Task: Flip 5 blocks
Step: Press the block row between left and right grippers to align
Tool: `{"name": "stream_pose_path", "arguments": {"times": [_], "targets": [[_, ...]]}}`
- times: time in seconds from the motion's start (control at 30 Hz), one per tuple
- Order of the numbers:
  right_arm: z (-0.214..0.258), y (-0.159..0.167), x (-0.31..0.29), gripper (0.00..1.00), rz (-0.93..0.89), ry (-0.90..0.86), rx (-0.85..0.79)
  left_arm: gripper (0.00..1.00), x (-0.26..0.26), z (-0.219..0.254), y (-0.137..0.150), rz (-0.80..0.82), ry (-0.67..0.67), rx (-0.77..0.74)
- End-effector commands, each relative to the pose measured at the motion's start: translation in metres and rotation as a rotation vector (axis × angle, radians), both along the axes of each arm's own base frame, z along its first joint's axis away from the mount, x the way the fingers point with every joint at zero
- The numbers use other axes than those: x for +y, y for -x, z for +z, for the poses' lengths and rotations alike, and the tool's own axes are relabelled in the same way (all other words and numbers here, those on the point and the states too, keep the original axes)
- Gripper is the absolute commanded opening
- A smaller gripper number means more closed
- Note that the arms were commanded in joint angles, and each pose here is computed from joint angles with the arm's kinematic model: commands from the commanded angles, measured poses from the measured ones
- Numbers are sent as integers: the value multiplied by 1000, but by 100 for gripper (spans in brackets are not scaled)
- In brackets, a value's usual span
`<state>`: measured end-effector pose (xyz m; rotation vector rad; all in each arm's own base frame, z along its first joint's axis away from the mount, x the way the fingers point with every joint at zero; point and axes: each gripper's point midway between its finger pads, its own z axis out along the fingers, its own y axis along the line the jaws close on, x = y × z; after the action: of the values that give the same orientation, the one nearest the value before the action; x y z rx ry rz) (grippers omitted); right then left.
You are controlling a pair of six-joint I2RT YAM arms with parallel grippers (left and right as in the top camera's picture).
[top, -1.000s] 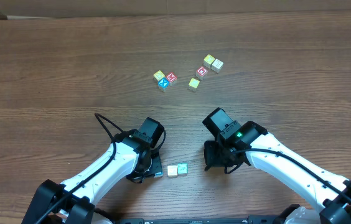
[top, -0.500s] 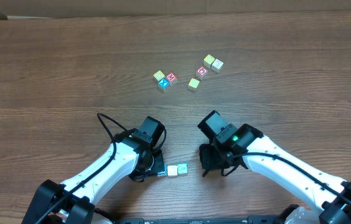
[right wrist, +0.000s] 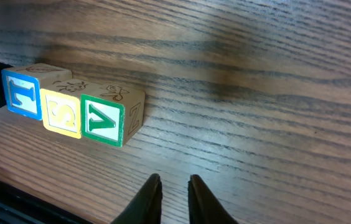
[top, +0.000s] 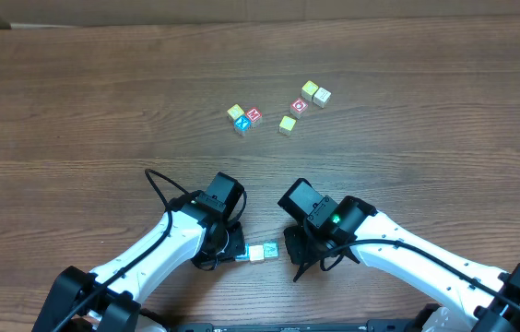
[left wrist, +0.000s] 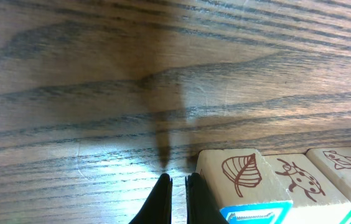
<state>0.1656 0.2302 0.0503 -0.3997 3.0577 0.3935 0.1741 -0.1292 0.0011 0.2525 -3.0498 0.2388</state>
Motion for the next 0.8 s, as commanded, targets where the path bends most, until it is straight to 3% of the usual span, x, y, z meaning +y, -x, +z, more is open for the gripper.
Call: {"name": "stream_pose_path", "arguments": {"times": [0.0,0.4,0.6,0.77], "targets": [[-5,0,-2,14,-46,19,8,4,-1,-2,3,-34,10,10],[-17,0,12,14,-50,-4,19,5,12,-2,2,2,-37,18],[-16,-1,14,14,-49,-9,16,4,23,5,-31,129,0,-46],[-16,-1,14,14,-49,-9,16,4,-2,14,-53,58,157,-126]]}}
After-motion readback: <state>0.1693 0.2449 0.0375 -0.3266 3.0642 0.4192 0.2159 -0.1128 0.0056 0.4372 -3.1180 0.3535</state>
